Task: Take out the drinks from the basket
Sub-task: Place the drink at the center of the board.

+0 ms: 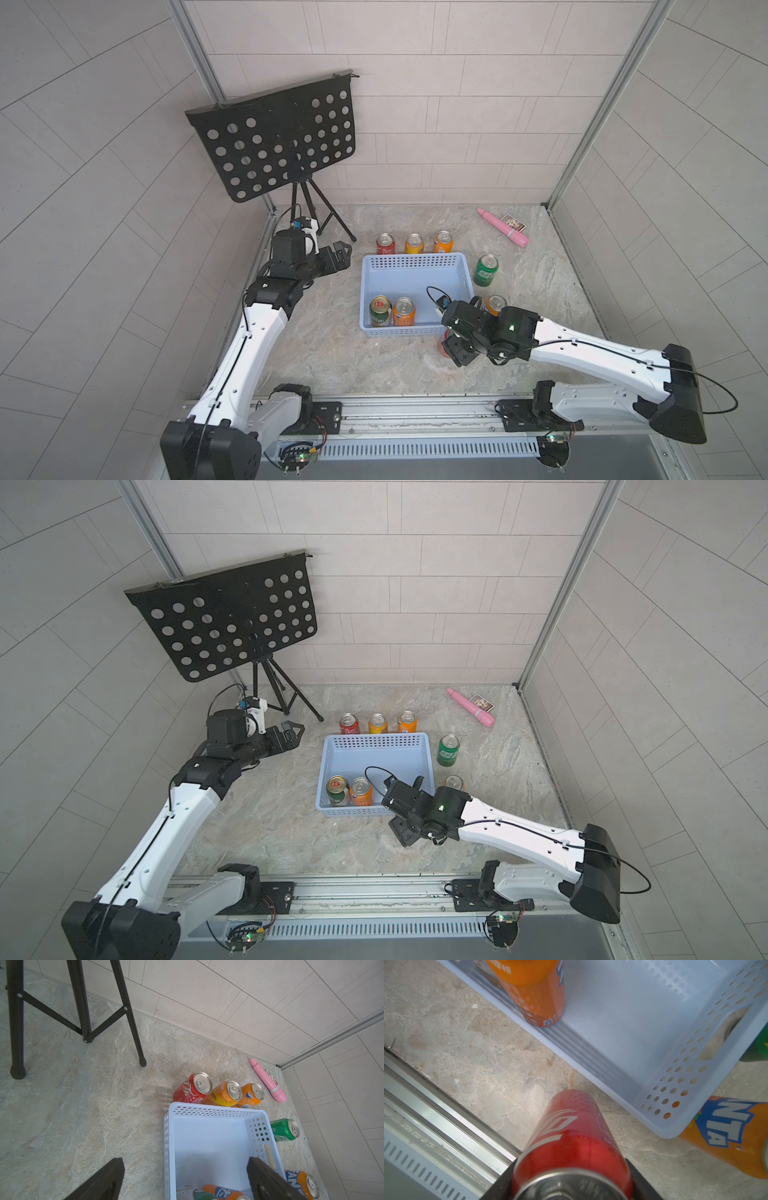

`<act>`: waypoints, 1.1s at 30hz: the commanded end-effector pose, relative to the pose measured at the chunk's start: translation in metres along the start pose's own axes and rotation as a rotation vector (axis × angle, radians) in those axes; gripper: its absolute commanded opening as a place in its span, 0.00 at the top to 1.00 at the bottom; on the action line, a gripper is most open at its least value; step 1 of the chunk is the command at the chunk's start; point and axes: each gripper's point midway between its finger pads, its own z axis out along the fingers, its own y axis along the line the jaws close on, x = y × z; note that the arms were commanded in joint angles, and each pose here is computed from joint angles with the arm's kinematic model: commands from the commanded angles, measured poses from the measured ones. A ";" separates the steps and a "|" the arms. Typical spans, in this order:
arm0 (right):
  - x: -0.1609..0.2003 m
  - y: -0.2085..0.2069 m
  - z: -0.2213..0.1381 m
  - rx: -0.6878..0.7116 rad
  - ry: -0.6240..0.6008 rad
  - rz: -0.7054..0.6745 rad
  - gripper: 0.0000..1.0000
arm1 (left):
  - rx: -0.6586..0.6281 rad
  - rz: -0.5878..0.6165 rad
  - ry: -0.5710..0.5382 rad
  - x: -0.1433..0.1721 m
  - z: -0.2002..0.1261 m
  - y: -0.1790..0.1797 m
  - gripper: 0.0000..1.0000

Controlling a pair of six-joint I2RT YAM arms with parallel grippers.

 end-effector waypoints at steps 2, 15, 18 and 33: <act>-0.008 0.006 0.001 -0.013 -0.061 0.009 0.93 | -0.003 0.030 -0.033 -0.004 -0.004 -0.001 0.00; 0.009 0.006 0.029 0.013 -0.046 -0.008 0.92 | -0.005 0.030 -0.026 -0.002 -0.003 0.000 0.00; 0.011 0.008 0.032 0.007 -0.035 -0.012 0.89 | -0.009 0.029 -0.024 -0.002 -0.002 0.001 0.00; 0.009 0.005 0.019 0.010 -0.041 -0.012 0.27 | -0.010 0.028 -0.027 -0.003 -0.004 0.001 0.00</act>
